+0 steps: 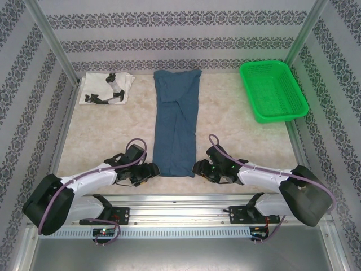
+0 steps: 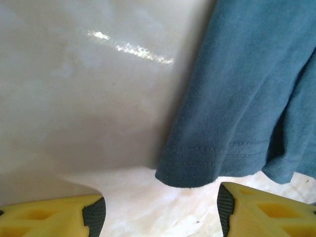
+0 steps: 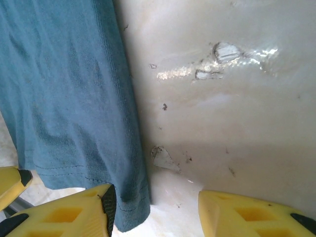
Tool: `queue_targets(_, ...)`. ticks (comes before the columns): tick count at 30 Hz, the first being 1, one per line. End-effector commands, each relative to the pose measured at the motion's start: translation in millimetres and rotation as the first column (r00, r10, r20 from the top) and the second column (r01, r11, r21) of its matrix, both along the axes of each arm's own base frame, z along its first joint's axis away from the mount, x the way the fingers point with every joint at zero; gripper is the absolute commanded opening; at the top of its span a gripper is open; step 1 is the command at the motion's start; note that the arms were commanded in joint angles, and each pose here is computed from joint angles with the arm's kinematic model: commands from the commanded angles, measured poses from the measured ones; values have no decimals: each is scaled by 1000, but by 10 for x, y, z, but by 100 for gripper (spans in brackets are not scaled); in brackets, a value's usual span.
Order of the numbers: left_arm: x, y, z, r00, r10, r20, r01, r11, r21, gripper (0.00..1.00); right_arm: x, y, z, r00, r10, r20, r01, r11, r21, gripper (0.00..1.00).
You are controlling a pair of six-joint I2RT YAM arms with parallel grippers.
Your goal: Fold and stack the t-shirts
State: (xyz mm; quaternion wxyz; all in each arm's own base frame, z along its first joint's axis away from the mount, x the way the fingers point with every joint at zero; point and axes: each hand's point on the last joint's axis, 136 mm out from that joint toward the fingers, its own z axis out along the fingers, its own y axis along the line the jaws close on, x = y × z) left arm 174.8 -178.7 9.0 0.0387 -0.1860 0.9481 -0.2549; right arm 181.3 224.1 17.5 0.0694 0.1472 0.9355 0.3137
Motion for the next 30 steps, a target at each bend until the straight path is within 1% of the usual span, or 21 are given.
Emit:
queue_targets(1,473,-366,-160,961,-1,277,49,985,-166,68,46,177,-227,999,24,34,-25,999,27,51)
queue_targets(4,512,-471,-33,953,9,304,67,969,-238,68,73,212,-143,998,30,53,-32,998,53,51)
queue_targets(7,478,-443,-55,962,-4,275,65,974,-217,67,56,224,-101,998,41,39,-44,997,68,51)
queue_targets(10,468,-414,46,960,23,279,49,967,-248,65,29,226,-29,998,61,21,-62,996,59,50)
queue_targets(13,434,-332,273,952,27,305,45,973,-227,67,15,171,118,997,74,32,-75,997,19,50)
queue_targets(15,404,-223,474,940,21,341,44,983,-181,69,13,114,219,996,72,45,-72,997,-5,51)
queue_targets(17,363,-129,574,936,16,351,38,988,-147,70,-9,55,223,997,73,39,-72,997,-32,51)
queue_targets(21,310,-123,486,950,13,313,35,989,-145,69,-16,86,245,996,76,39,-76,997,-17,51)
queue_targets(24,377,-173,540,947,7,321,42,988,-147,69,-29,114,296,995,97,37,-95,995,-41,51)
queue_targets(27,379,-199,495,961,-37,275,68,992,-103,68,-46,111,259,994,110,15,-109,992,-62,51)
queue_targets(30,386,-215,426,966,-35,257,63,992,-104,67,-47,151,254,993,121,7,-121,991,-61,51)
